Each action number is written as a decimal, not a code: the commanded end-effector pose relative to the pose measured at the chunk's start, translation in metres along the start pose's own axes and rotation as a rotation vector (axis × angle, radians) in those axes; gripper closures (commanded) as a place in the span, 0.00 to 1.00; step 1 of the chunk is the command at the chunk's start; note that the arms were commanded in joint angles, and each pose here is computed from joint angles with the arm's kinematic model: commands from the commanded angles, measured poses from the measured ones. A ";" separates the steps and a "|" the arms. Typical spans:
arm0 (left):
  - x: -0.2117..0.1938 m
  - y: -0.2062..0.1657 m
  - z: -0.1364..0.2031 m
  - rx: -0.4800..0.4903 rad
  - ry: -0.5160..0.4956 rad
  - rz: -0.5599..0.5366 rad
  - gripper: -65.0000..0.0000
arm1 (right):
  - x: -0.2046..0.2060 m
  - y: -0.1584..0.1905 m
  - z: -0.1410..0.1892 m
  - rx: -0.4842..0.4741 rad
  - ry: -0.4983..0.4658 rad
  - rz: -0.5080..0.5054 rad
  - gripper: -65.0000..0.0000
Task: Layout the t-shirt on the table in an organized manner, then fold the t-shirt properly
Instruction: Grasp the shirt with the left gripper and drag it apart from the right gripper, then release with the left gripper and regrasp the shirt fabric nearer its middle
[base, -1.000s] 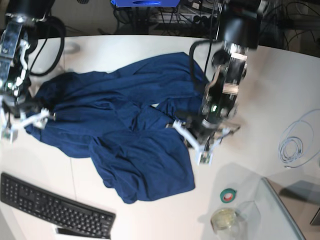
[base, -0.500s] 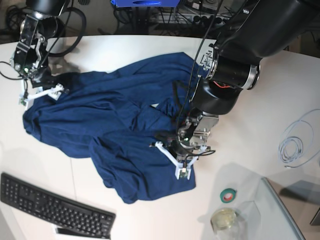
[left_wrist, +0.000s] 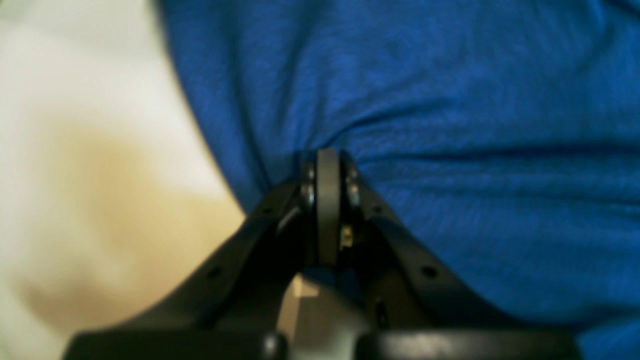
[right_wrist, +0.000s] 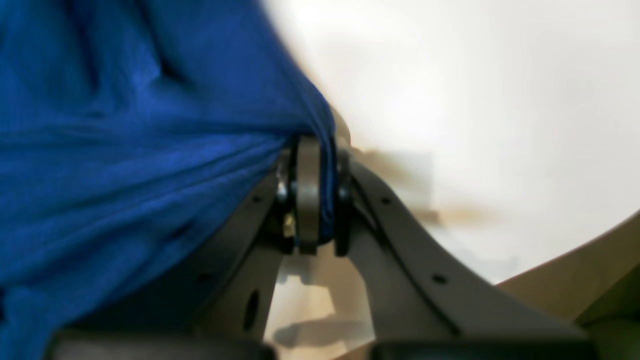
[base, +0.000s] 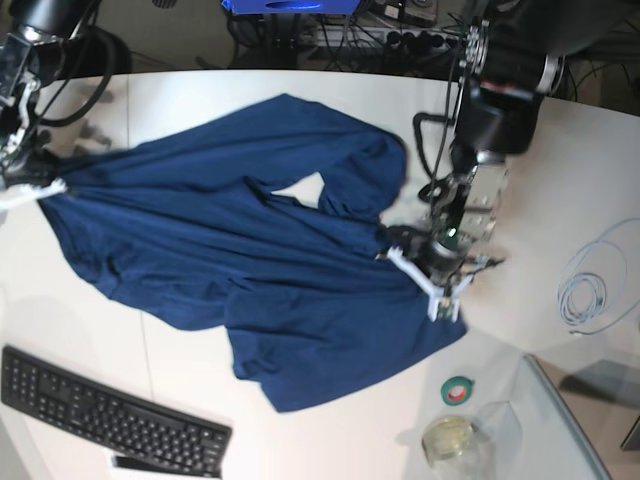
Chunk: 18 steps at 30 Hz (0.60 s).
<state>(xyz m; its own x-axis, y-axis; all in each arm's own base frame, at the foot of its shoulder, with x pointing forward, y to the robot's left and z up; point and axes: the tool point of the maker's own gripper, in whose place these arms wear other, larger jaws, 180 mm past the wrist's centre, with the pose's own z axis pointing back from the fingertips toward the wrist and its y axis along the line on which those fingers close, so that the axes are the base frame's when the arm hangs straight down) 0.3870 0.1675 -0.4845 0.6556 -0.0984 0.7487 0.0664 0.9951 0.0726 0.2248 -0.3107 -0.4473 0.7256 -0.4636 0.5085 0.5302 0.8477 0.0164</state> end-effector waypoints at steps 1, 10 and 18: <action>0.012 0.001 0.008 0.006 -0.035 0.005 1.00 | 0.022 -0.001 0.003 -0.003 -0.046 0.005 1.00; 0.039 0.034 0.073 0.085 -0.146 0.115 1.00 | 0.057 0.003 0.007 0.002 -0.053 0.013 0.70; 0.034 0.084 0.117 0.203 -0.124 0.174 1.00 | 0.040 0.084 0.072 0.153 -0.153 0.337 0.50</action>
<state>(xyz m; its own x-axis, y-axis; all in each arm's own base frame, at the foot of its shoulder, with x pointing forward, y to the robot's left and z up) 0.3215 0.2454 -0.3872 0.5757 0.0753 0.8142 -0.2004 0.9784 0.0513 0.2604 -0.2267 -0.3755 0.7929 -0.1284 0.5957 0.1758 0.9842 -0.0218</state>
